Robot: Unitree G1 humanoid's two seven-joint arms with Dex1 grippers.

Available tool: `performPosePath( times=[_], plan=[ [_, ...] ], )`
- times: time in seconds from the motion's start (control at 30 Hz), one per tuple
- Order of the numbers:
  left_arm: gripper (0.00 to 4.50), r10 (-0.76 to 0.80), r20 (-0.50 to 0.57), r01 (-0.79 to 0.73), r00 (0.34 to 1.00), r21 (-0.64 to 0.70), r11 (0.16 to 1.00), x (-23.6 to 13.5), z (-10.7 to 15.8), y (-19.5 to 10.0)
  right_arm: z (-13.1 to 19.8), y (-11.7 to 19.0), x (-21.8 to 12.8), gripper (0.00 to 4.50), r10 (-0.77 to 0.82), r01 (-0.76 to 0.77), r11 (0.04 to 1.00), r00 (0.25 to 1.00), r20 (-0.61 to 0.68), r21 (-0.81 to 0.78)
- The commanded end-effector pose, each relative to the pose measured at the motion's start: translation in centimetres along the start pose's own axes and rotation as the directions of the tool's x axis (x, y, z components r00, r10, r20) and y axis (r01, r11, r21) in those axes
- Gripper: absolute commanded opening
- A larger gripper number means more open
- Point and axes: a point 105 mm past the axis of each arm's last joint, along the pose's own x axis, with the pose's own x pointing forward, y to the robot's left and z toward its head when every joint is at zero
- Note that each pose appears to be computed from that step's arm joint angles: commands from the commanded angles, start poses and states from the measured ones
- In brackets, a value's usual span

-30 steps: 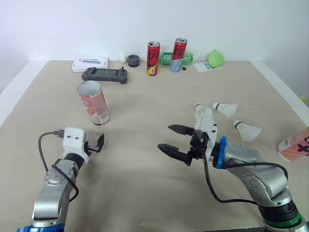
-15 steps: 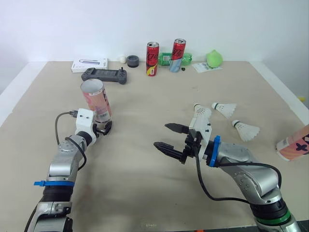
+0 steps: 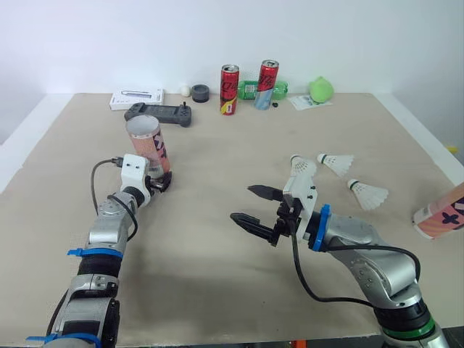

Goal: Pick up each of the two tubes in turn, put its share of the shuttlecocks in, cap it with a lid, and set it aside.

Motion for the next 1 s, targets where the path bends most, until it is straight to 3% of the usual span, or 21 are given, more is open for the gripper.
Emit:
performPosePath(
  times=[0.03, 0.17, 0.2, 0.23, 0.43, 0.57, 0.77, 1.0],
  plan=[
    [4.50, 0.001, -0.053, 0.000, 0.999, 0.007, 1.000, 0.2, -1.6, -0.1, 1.3, 0.4, -0.2, 4.48, 0.007, -0.005, 0.999, 0.999, 0.038, -0.045],
    [4.50, 0.016, -0.048, -0.016, 0.999, 0.006, 1.000, 0.6, -1.5, 0.3, 1.3, 0.5, -0.2, 4.48, 0.005, -0.004, 0.999, 0.999, 0.038, -0.044],
    [3.93, 0.017, -0.045, -0.016, 0.999, 0.005, 1.000, 0.6, -1.5, 0.3, 1.3, 0.6, -0.2, 4.50, 0.005, -0.004, 0.999, 0.999, 0.038, -0.043],
    [3.69, 0.017, -0.044, -0.017, 0.999, 0.004, 1.000, 0.7, -1.4, 0.3, 1.3, 0.6, -0.1, 4.50, 0.006, -0.004, 0.999, 0.999, 0.039, -0.043],
    [3.69, 0.023, -0.040, -0.023, 0.999, 0.008, 1.000, 0.4, -1.6, 0.4, 1.1, 0.5, -0.2, 4.50, -0.011, 0.013, 0.999, 0.999, 0.033, -0.047],
    [3.69, 0.068, 0.007, -0.068, 0.998, 0.042, 0.997, -0.3, -0.7, 1.6, 0.1, -3.7, -0.7, 4.50, -0.289, 0.287, 0.944, 0.957, 0.013, -0.160],
    [3.69, 0.105, 0.140, -0.149, 0.985, 0.354, 0.923, -2.7, 2.7, 2.8, -2.1, -9.1, -2.9, 4.50, -0.628, 0.619, 0.773, 0.778, -0.023, -0.138],
    [3.69, 0.067, 0.174, -0.160, 0.982, 0.604, 0.781, -4.6, 4.2, 1.7, -3.9, -11.6, -2.8, 4.50, -0.681, 0.675, 0.732, 0.728, -0.073, -0.096]
  ],
)
